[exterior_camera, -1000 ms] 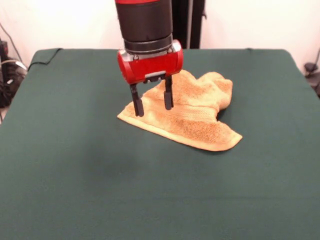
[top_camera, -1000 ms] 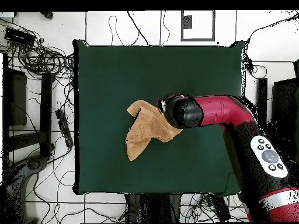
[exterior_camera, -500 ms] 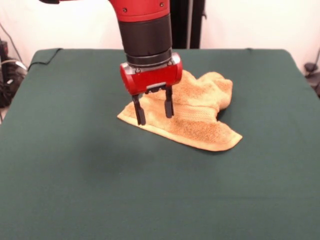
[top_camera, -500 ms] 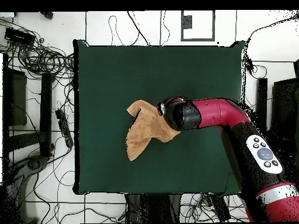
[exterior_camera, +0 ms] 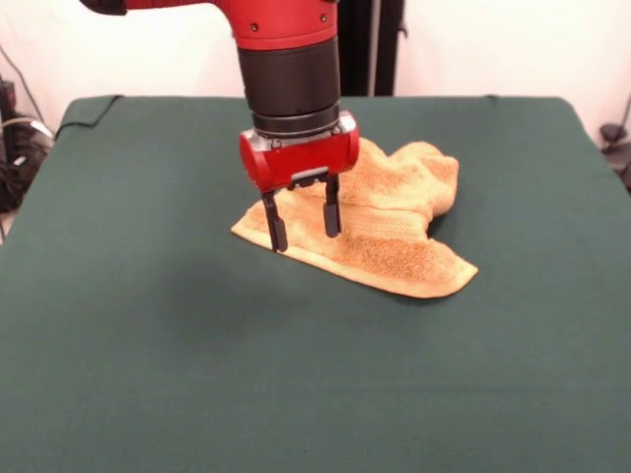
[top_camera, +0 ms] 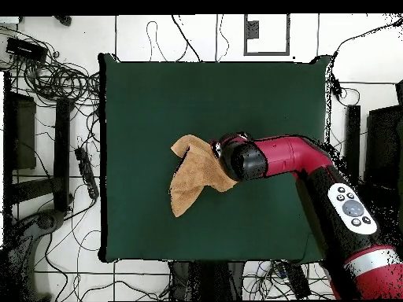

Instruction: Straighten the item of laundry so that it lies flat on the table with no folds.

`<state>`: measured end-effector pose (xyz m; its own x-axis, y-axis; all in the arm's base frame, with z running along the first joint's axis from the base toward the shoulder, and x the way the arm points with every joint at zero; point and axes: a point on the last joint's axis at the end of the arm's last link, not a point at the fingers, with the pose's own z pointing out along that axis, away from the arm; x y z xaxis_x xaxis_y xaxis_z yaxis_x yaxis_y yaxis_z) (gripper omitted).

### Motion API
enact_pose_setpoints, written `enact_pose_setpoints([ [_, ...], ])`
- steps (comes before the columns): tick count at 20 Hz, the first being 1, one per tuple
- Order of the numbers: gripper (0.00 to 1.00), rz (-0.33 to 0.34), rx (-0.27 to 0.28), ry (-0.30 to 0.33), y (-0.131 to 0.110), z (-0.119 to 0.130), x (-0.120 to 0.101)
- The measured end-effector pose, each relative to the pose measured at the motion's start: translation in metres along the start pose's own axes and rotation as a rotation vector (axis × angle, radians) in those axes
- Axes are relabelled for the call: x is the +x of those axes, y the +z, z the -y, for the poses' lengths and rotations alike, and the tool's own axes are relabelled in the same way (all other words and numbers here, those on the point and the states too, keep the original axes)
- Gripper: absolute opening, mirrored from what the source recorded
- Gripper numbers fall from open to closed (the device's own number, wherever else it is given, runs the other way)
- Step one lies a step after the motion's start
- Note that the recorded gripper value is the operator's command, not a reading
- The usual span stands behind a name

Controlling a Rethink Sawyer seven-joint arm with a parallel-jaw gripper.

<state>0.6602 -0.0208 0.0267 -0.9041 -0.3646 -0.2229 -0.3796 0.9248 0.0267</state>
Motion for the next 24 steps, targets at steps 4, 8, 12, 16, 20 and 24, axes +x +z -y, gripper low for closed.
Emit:
enact_pose_setpoints([
  [4,1.00,-0.015,-0.008,-0.022,0.003,-0.009,0.011],
  [8,1.00,-0.028,-0.016,-0.027,0.004,-0.014,0.018],
  [12,1.00,-0.045,-0.023,-0.030,0.005,-0.018,0.028],
  [16,1.00,-0.056,-0.024,-0.030,0.005,-0.018,0.035],
  [20,1.00,-0.059,-0.022,-0.026,0.005,-0.015,0.038],
  [24,1.00,-0.061,-0.021,-0.023,0.005,-0.014,0.039],
])
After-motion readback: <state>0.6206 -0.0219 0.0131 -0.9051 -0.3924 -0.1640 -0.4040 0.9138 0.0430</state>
